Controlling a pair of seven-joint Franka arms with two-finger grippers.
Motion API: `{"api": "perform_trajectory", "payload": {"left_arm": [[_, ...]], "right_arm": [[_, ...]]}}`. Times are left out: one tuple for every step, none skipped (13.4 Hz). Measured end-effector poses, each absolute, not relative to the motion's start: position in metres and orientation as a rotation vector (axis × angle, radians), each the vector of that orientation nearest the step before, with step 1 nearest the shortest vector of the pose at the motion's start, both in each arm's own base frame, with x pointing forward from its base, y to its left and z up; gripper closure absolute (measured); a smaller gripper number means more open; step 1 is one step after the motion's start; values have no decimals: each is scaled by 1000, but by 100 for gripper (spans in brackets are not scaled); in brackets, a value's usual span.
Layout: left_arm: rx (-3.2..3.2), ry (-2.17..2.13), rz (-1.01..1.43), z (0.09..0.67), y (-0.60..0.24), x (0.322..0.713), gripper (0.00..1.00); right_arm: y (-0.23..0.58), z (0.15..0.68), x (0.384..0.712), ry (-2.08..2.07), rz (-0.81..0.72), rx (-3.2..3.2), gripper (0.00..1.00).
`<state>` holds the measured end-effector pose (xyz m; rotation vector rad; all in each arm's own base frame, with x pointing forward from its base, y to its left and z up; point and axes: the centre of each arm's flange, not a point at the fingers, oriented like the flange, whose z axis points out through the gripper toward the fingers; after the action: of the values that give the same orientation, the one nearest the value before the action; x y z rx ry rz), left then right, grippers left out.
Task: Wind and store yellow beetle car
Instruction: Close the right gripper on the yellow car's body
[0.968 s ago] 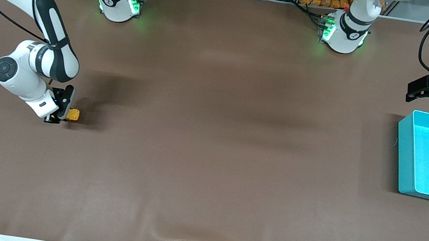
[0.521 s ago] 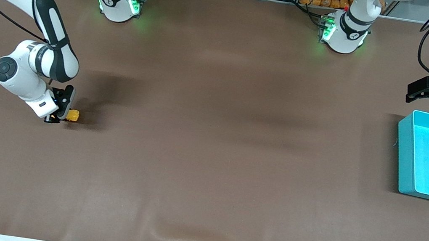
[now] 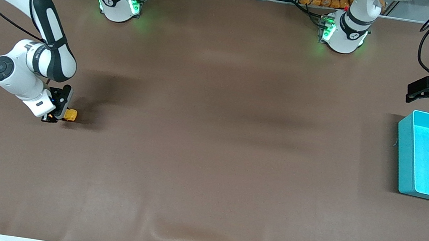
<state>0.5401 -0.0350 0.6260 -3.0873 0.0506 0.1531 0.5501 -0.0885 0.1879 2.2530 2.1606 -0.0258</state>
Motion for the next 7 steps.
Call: {"api": "perform_trajectory", "payload": {"left_arm": [[-3087,51,153,626,-35,540,0],[-3087,51,153,626,-35,540,0],[-3087,51,153,626,-35,540,0],[-3087,51,153,626,-35,540,0],[-3087,51,153,626,-35,540,0],[-3087,51,153,626,-35,540,0],[-3087,51,153,626,-35,540,0]], "right_arm": [[-93,188,550,2167,-26,2246,55],[-97,188,549,2171,-27,2241,55],[-102,188,549,2172,-27,2239,55],[-107,188,548,2174,-26,2236,55],[-112,188,548,2175,-27,2234,55],[-117,188,548,2176,-26,2233,55],[-122,188,548,2174,-26,2233,55]]}}
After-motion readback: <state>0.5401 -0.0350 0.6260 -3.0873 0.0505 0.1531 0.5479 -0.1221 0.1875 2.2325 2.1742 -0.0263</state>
